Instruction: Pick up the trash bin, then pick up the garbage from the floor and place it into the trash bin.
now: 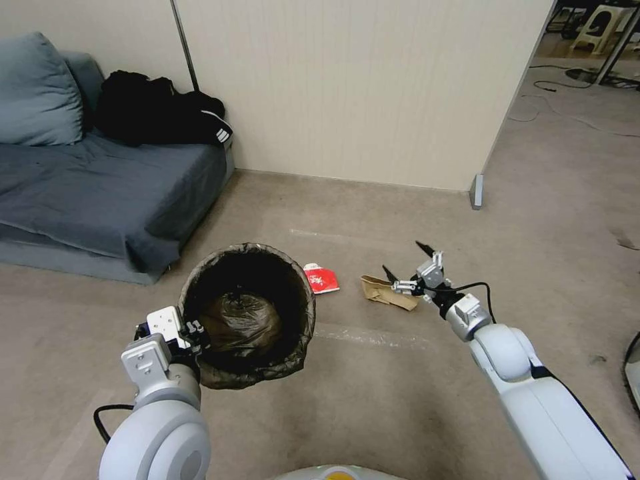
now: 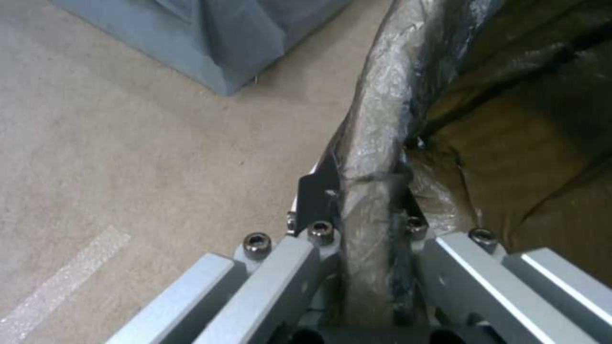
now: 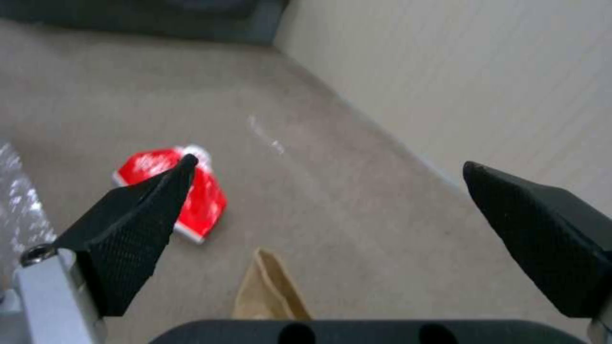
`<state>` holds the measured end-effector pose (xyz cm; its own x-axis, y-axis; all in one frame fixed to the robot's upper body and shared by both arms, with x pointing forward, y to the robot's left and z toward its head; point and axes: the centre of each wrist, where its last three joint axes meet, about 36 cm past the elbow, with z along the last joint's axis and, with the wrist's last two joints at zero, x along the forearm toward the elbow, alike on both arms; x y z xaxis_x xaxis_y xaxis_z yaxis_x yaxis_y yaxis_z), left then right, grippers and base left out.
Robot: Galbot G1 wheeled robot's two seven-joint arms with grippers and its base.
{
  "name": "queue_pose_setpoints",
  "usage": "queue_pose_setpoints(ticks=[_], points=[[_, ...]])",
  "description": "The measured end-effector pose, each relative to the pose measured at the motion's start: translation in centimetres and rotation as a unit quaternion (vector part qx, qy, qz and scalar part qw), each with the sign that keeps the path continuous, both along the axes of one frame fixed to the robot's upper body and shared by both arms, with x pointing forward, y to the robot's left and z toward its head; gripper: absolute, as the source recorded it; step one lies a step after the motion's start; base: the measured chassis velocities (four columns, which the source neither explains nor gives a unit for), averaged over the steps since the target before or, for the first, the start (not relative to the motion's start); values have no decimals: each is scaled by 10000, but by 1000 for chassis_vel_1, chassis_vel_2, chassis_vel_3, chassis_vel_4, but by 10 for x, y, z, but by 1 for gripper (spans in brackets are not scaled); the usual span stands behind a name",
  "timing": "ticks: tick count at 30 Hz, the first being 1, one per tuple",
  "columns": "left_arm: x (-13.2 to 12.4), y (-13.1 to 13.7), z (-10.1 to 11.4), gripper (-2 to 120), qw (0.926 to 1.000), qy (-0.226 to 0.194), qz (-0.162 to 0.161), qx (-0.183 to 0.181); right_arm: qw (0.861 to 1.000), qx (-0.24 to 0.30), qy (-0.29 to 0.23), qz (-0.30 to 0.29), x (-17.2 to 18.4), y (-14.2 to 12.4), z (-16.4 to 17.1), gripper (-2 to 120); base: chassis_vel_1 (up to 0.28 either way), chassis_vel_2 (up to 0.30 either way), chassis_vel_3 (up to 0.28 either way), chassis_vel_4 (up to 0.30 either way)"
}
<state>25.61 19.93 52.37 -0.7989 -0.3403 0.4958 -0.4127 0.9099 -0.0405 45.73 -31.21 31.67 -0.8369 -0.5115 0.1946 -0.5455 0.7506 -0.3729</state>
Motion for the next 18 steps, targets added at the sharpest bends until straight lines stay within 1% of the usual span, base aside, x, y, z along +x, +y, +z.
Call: queue_pose_setpoints(ticks=[1,4,8,12,17,18], points=[[0,0,0,0,10000,0,0,0,10000,0,0,0,0,0,0,100,0,0,0,0],[1,-1,-2,0,10000,21,6,28,9993,-178,211,239,14,1,-20,100,0,0,0,0],[0,-1,-2,0,10000,33,7,33,9986,-256,316,326,20,3,-30,100,0,0,0,0],[-1,-2,-3,0,10000,61,20,63,9958,-442,564,564,38,8,-57,100,0,0,0,0],[-2,-2,-4,0,9999,86,33,79,9932,-626,688,696,50,10,-70,100,0,0,0,0],[-2,-2,-4,0,9999,93,40,87,9923,-721,706,714,58,9,-74,100,0,0,0,0]])
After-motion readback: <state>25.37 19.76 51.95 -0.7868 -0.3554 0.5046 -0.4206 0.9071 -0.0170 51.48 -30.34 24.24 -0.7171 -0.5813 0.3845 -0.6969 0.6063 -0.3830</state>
